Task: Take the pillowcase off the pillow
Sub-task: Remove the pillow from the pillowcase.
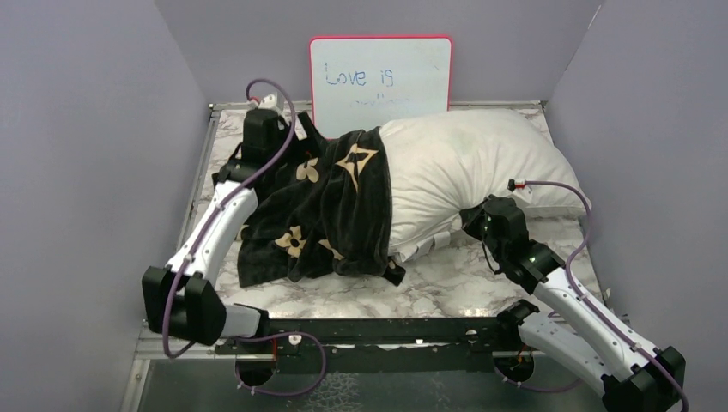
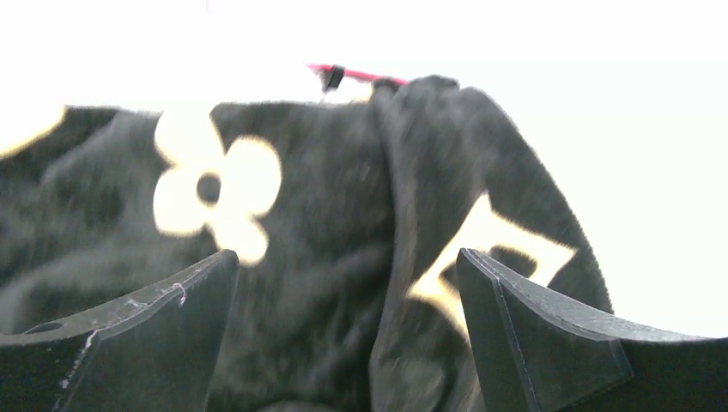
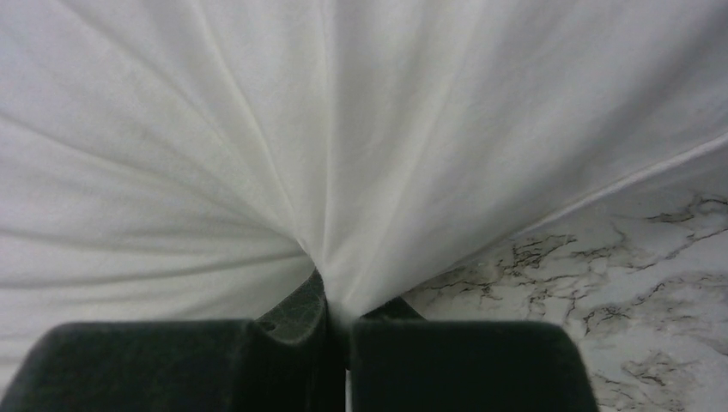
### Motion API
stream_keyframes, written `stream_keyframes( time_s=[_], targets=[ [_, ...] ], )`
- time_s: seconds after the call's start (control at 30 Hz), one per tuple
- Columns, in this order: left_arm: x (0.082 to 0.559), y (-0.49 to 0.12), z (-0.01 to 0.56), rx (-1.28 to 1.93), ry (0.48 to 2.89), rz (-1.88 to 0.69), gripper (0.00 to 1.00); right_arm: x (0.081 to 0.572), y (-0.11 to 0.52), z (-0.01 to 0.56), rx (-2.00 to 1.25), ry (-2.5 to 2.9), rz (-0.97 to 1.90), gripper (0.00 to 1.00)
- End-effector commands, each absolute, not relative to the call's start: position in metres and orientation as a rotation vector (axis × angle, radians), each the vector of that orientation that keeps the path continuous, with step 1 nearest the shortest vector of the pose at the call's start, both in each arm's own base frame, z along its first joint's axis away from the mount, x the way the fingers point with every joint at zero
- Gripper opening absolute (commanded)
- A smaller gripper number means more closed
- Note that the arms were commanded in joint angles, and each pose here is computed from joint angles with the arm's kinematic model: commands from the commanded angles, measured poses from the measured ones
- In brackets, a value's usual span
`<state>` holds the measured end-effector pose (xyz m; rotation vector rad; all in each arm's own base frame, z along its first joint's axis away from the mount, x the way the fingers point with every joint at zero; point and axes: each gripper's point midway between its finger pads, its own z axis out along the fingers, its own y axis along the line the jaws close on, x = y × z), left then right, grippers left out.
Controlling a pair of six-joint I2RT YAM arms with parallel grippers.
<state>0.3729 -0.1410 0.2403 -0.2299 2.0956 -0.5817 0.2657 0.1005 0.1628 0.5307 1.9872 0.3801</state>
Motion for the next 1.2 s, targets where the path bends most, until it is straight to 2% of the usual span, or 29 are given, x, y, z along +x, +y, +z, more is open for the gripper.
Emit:
stream_keyframes(
  time_s=[0.0,0.13,0.27,0.47,0.77,0.87,0.9,0.97,1.07,1.1,1.17],
  targets=[
    [0.431,-0.16,0.29,-0.082,1.983,-0.786,0.99,0.26,0.104,0.161,0.525,2.019,0.411,0.01],
    [0.465,-0.155,0.261,-0.184,2.021,-0.888,0.99,0.259,0.105,0.164,0.519,2.019,0.422,0.01],
    [0.472,-0.165,0.228,-0.233,2.084,-1.007,0.99,0.257,0.104,0.165,0.517,2.023,0.422,0.01],
    [0.47,-0.146,0.168,-0.309,2.187,-0.852,0.99,0.255,0.105,0.164,0.524,2.032,0.43,0.01],
    [0.481,-0.144,0.126,-0.312,2.273,-0.805,0.97,0.254,0.111,0.162,0.517,2.054,0.455,0.01],
    [0.482,-0.157,0.116,-0.313,2.288,-0.905,0.82,0.254,0.112,0.161,0.516,2.059,0.461,0.01],
    [0.484,-0.159,0.117,-0.329,2.271,-0.929,0.72,0.253,0.112,0.161,0.519,2.059,0.462,0.01],
    [0.488,-0.161,0.121,-0.376,2.241,-0.951,0.49,0.254,0.112,0.16,0.521,2.063,0.463,0.01],
    [0.493,-0.15,0.133,-0.434,2.197,-0.886,0.08,0.254,0.112,0.16,0.52,2.066,0.459,0.01],
    [0.493,-0.144,0.139,-0.444,2.181,-0.842,0.01,0.254,0.11,0.16,0.52,2.063,0.447,0.01],
    [0.491,-0.125,0.148,-0.467,2.168,-0.728,0.0,0.255,0.103,0.162,0.53,2.051,0.403,0.01]
  ],
)
